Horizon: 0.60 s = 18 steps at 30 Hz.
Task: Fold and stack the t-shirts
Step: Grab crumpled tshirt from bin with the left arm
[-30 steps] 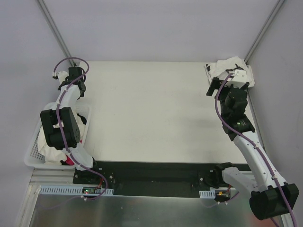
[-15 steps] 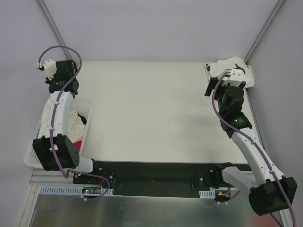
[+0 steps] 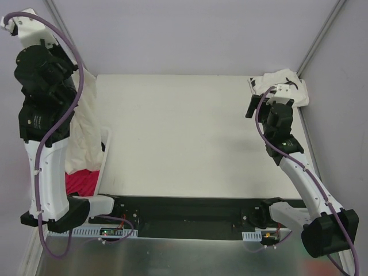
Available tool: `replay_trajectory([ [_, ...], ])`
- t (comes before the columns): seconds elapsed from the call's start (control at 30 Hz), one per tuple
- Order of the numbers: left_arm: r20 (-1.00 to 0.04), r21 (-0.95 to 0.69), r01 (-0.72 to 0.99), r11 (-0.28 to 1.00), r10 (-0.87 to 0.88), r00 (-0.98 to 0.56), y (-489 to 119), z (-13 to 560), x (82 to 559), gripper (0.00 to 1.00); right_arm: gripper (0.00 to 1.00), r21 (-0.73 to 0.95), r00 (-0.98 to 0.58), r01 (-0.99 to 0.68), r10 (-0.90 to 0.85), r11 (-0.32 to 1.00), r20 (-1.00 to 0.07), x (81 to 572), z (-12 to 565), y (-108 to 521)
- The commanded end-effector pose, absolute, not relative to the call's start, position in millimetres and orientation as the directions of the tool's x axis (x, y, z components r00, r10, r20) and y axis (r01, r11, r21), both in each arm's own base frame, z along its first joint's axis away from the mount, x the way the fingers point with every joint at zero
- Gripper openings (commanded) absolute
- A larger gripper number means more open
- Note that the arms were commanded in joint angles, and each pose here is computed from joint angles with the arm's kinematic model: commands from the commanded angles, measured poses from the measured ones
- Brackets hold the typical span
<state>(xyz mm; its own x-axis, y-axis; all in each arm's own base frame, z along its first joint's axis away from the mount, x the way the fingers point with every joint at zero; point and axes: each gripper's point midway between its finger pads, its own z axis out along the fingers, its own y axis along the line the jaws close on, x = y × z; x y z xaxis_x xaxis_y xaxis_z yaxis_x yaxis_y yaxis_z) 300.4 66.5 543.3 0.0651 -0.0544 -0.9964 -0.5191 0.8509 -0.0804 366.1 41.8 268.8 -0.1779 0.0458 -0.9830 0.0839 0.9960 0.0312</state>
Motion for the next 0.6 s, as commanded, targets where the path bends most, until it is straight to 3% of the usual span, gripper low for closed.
replay_trajectory([
  [0.0, -0.993, 0.023, -0.306, 0.952, 0.056, 0.101, 24, 584, 295, 0.0, 0.96, 0.08, -0.108, 0.066, 0.087, 0.995, -0.99, 367, 298, 45],
  [0.17, -0.987, 0.049, 0.068, 0.996, 0.038, 0.158, -43, 600, 285, 0.0, 0.96, 0.093, -0.113, 0.041, 0.097, 0.995, -0.989, 368, 297, 51],
  [0.33, -0.988, 0.025, 0.283, 0.959, -0.019, 0.152, -83, 603, 279, 0.0, 0.96, 0.116, -0.142, 0.005, 0.116, 0.993, -0.983, 374, 290, 60],
  [0.57, -0.999, -0.018, 0.712, 0.702, -0.042, 0.016, -171, 570, 261, 0.0, 0.96, 0.121, -0.192, -0.038, 0.112, 0.992, -0.975, 380, 279, 71],
])
